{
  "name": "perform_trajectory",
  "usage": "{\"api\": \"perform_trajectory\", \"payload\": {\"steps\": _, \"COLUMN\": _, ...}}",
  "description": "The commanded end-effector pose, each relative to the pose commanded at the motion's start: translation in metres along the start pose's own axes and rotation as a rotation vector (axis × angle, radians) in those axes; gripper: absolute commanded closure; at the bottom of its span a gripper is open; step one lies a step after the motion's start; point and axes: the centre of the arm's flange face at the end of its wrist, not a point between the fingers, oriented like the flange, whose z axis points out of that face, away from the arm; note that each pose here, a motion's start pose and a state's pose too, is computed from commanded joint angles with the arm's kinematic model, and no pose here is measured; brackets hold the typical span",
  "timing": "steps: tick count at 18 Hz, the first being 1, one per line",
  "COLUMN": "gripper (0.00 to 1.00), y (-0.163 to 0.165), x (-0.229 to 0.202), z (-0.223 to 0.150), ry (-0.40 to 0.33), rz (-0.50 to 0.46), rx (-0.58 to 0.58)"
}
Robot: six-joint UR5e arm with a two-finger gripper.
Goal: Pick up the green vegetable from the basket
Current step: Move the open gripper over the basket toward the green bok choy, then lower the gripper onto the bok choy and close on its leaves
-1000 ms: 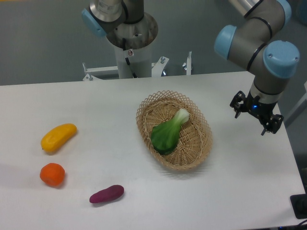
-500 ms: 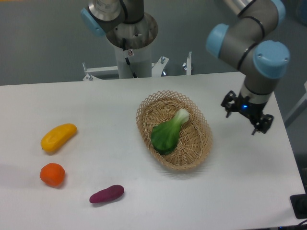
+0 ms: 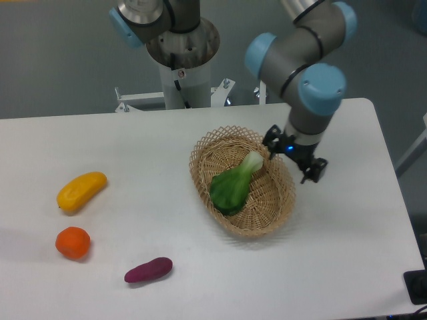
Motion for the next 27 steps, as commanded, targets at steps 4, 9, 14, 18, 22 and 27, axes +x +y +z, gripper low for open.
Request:
{"api": "perform_trajectory", "payload": {"steps": 4, "gripper": 0.0, "y": -0.012, "x": 0.022, "z": 0.018, "ry": 0.016, "rz": 0.007, "rx": -0.003}}
{"api": "perform_trajectory", "payload": {"steps": 9, "gripper": 0.0, "y": -0.019, "x": 0.041, "z": 0.049, "ry": -0.023, "rz": -0.013, "rx": 0.005}}
{"api": "perform_trajectory", "payload": {"steps": 14, "gripper": 0.0, "y": -0.027, "x": 0.053, "z": 0.06, "ry": -0.007, "rz": -0.02, "rx": 0.002}}
{"api": "perform_trajectory", "payload": {"steps": 18, "gripper": 0.0, "y": -0.039, "x": 0.06, "z": 0.068, "ry": -0.009, "rz": -0.04, "rx": -0.005}}
{"api": "perform_trajectory", "payload": {"steps": 22, "gripper": 0.09, "y": -0.041, "x": 0.062, "z": 0.074, "ry": -0.006, "rz": -0.034, "rx": -0.011}}
{"api": "perform_trajectory", "payload": {"steps": 27, "gripper": 0.7, "y": -0.044, "x": 0.062, "z": 0.075, "ry": -0.014, "rz": -0.038, "rx": -0.012}}
